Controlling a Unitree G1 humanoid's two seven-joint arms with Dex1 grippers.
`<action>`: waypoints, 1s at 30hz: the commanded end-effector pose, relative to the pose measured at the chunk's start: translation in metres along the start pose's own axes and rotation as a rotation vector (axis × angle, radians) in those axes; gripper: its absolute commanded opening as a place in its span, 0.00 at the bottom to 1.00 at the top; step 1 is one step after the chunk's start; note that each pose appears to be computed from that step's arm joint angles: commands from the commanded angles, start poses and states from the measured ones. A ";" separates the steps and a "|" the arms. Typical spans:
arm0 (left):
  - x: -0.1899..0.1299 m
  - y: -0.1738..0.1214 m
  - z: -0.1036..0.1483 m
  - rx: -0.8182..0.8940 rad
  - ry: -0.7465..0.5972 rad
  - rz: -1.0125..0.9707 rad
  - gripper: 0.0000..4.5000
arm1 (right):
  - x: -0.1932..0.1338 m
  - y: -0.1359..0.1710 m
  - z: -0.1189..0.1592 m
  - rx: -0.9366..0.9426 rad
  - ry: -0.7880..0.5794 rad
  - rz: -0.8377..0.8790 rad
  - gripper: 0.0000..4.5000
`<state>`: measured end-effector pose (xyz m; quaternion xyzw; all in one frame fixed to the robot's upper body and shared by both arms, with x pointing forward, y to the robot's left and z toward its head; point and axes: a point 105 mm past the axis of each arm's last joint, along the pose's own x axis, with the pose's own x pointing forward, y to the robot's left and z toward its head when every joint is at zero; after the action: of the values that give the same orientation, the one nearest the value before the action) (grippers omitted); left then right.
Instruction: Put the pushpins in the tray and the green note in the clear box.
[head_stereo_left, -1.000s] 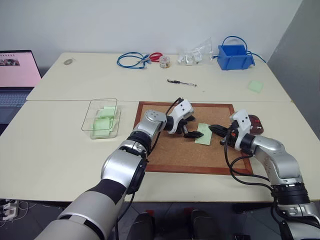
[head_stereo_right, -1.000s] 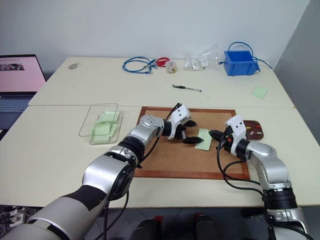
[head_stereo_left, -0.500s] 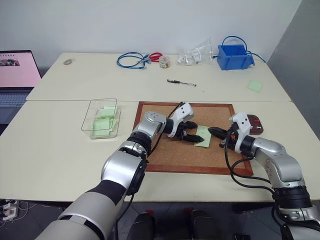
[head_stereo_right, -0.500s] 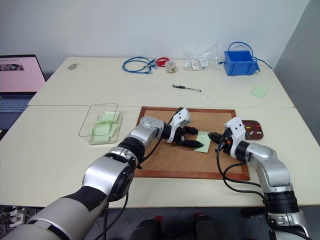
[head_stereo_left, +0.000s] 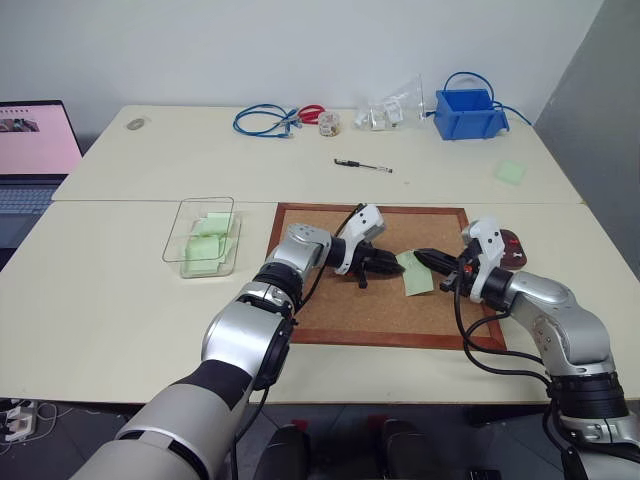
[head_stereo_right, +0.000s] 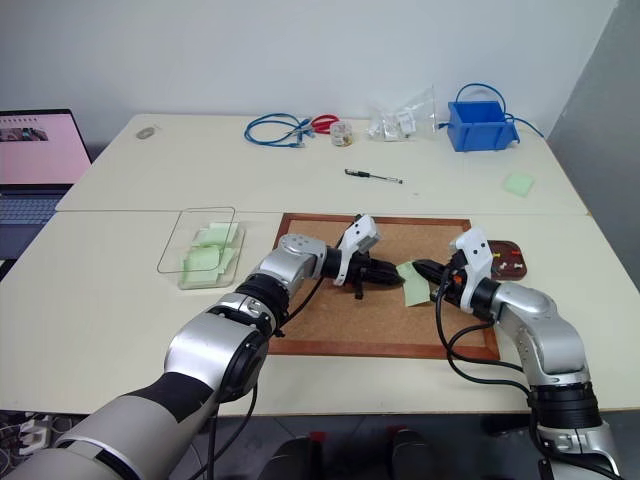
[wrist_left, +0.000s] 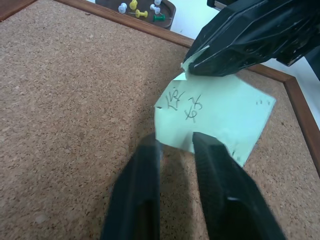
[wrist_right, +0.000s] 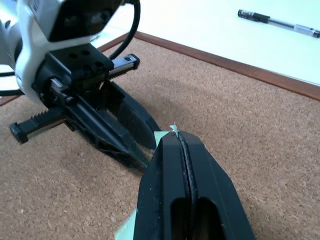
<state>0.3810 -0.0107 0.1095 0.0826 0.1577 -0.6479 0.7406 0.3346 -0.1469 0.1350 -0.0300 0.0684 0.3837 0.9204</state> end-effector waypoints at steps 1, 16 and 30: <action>-0.002 0.002 0.015 0.039 -0.038 0.012 0.01 | -0.006 0.000 0.018 -0.035 -0.043 -0.001 0.00; -0.004 0.004 0.031 0.047 -0.092 0.015 0.01 | -0.008 0.003 0.019 -0.063 -0.022 0.002 0.00; -0.023 0.002 0.041 0.069 -0.127 -0.021 0.00 | -0.022 -0.009 0.028 -0.112 -0.020 -0.057 0.36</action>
<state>0.3853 -0.0048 0.1442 0.0622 0.1084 -0.6610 0.7399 0.3314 -0.1591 0.1436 -0.0633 0.0743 0.3679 0.9247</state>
